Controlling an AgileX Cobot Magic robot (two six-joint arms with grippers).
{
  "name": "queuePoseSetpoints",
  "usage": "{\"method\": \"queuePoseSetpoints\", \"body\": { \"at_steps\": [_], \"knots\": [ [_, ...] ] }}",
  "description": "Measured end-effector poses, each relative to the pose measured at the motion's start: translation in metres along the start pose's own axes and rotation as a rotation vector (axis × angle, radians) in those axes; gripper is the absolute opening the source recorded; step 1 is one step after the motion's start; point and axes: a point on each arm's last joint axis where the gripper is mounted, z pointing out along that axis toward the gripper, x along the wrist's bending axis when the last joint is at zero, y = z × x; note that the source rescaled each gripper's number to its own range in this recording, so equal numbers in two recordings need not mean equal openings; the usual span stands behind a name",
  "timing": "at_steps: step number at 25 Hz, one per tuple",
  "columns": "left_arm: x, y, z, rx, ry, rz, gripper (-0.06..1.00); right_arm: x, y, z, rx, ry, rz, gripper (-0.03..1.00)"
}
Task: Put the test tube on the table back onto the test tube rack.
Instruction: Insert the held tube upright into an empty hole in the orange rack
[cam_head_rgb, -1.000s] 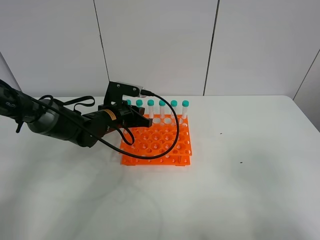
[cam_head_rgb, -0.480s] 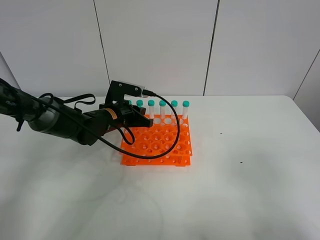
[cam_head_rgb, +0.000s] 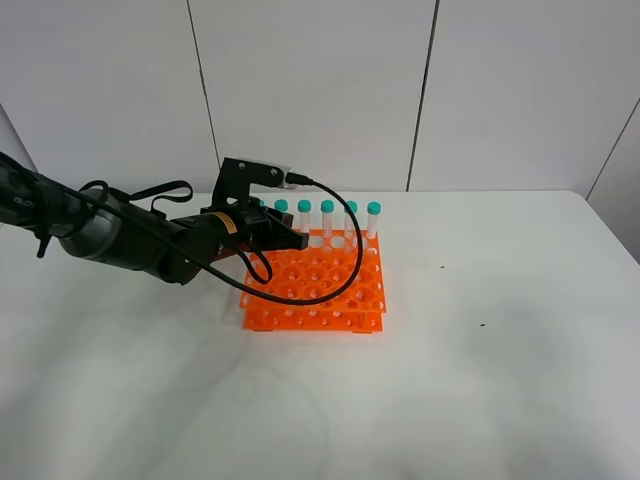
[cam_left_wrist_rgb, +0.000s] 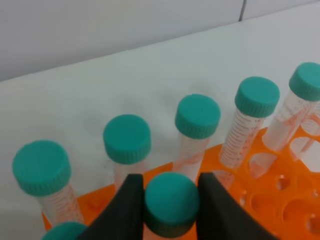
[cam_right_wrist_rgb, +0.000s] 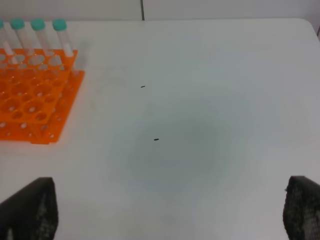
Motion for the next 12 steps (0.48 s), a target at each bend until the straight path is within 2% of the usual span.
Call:
{"method": "queuePoseSetpoints", "body": {
  "at_steps": [5,12],
  "knots": [
    [0.0,-0.0007,0.0,0.007,0.0,-0.033,0.0,0.0,0.0,0.0,0.0,0.0,0.0,1.0],
    [0.0,-0.0012,0.0002,0.011,0.0,-0.016,0.0,0.0,0.0,0.0,0.0,0.0,0.0,1.0]
  ]
}}
